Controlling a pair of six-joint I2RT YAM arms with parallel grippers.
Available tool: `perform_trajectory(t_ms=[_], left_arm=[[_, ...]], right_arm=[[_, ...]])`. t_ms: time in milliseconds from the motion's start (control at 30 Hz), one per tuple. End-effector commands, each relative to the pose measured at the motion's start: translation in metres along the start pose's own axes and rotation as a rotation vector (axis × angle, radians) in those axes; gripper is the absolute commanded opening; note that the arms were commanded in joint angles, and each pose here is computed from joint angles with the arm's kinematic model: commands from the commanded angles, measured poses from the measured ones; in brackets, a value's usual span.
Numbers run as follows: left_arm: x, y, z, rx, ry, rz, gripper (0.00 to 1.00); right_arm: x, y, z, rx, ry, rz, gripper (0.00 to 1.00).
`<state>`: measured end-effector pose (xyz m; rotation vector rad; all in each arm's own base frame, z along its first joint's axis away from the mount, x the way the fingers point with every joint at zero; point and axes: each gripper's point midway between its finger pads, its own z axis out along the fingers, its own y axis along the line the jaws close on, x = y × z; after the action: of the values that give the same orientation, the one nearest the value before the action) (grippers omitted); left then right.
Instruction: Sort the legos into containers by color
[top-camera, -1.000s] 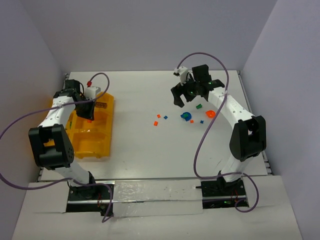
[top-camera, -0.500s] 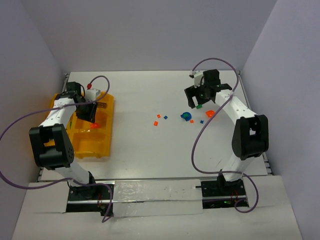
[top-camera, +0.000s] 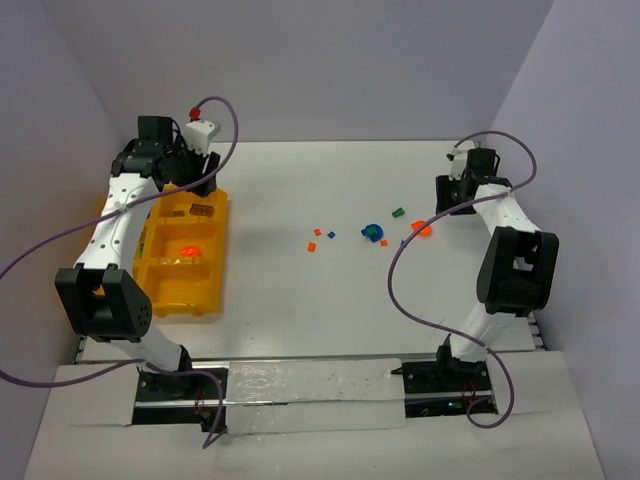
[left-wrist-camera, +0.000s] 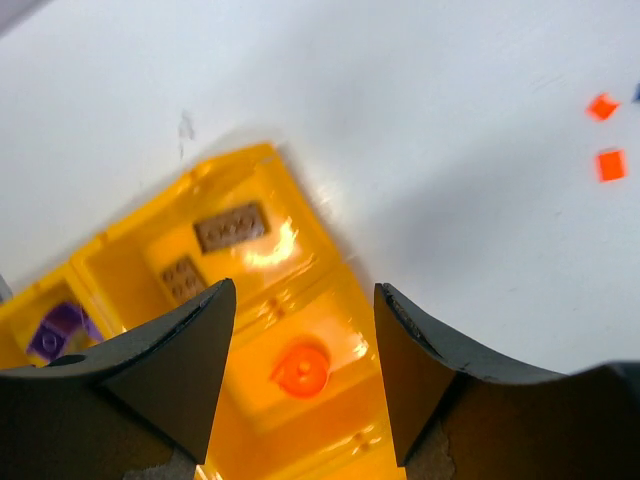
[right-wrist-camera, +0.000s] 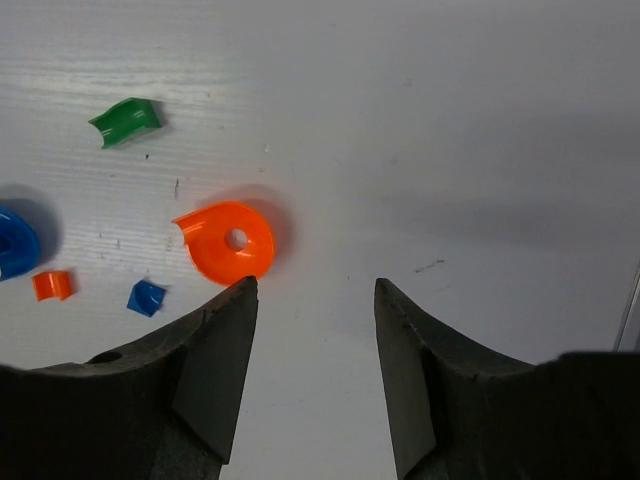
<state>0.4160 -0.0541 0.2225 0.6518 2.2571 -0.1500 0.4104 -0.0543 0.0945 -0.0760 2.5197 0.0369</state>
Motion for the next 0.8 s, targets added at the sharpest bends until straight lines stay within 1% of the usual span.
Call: perform_trajectory(t_ms=[0, 67, 133, 267, 500, 600, 733, 767], left_arm=[[-0.032, -0.014, -0.005, 0.023, -0.068, 0.021, 0.67], [-0.038, -0.017, -0.003, 0.023, -0.072, 0.032, 0.67], [-0.041, -0.018, -0.001, 0.029, -0.069, 0.036, 0.67], [-0.044, -0.018, 0.001, 0.025, -0.059, 0.036, 0.66], [-0.043, -0.021, 0.003, 0.012, -0.045, 0.036, 0.66], [-0.044, -0.022, 0.003, 0.005, -0.042, 0.043, 0.66], [-0.043, -0.022, 0.005, -0.001, -0.030, 0.049, 0.66], [-0.042, -0.022, 0.006, -0.002, -0.028, 0.049, 0.66]], right_arm=[[0.010, 0.006, 0.013, -0.059, 0.043, 0.028, 0.56], [0.013, 0.007, 0.020, -0.091, 0.070, 0.036, 0.54], [0.019, 0.009, 0.027, -0.135, 0.100, 0.052, 0.48], [0.027, 0.016, 0.038, -0.228, 0.168, 0.065, 0.43], [0.030, 0.016, 0.056, -0.262, 0.192, 0.088, 0.43], [0.033, 0.016, 0.061, -0.281, 0.200, 0.107, 0.41], [0.030, 0.022, 0.064, -0.340, 0.194, 0.140, 0.32], [0.030, 0.021, 0.064, -0.345, 0.193, 0.145, 0.28]])
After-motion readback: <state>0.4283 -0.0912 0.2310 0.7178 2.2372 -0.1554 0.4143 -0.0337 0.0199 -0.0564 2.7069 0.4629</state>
